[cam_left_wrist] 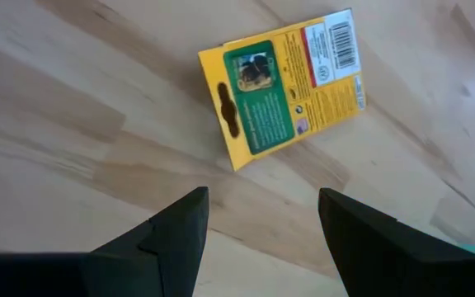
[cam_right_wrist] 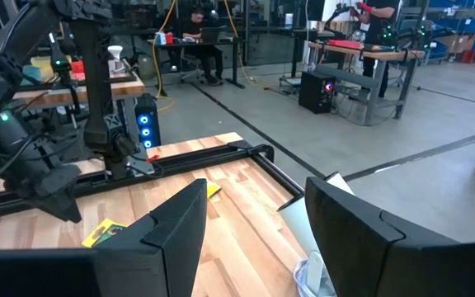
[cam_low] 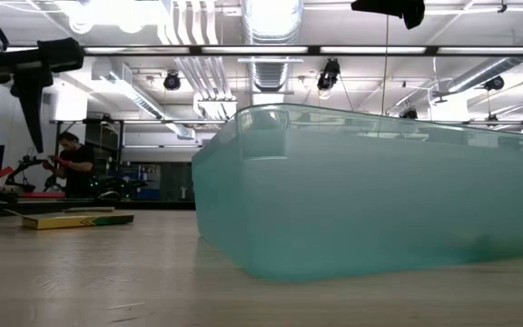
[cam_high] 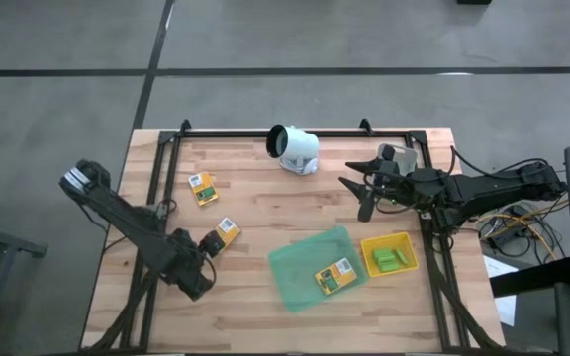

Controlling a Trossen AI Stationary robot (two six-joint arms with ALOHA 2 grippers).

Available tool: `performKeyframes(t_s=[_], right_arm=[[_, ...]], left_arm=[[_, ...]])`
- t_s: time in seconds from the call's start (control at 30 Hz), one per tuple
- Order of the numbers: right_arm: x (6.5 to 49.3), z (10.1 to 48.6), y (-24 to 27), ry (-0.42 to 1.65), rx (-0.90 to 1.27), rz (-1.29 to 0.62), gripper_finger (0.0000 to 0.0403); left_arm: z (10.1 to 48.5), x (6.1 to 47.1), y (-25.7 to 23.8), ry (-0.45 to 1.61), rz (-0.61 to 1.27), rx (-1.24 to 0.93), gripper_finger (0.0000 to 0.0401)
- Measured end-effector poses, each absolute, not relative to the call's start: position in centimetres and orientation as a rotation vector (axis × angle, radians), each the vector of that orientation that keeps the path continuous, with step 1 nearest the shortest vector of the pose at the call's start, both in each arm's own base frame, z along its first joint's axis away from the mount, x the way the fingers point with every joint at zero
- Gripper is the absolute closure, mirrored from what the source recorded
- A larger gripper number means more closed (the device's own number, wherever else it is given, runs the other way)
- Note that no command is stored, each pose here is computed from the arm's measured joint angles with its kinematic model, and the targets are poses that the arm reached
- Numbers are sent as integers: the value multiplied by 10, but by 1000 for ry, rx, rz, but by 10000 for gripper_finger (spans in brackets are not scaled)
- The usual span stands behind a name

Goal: Pick & Place School Supplies
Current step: Put the yellow crayon box into the green bin

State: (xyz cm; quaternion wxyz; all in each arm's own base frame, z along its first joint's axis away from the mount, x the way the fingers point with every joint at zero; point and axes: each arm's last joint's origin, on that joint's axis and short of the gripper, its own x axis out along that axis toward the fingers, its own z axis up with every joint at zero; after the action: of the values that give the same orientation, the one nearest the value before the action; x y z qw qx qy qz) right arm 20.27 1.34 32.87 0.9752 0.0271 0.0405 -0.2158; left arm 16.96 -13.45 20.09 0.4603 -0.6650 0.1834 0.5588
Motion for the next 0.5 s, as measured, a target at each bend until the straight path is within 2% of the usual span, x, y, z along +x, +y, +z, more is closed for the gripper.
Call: performKeyframes(t_s=[0.37, 0.5], right_arm=[[203, 329, 13, 81, 55, -435, 199], [203, 329, 13, 82, 55, -435, 199]], left_arm=[[172, 174, -144, 441, 1502, -1567, 166], [168, 173, -143, 395, 1483, -1524, 166]])
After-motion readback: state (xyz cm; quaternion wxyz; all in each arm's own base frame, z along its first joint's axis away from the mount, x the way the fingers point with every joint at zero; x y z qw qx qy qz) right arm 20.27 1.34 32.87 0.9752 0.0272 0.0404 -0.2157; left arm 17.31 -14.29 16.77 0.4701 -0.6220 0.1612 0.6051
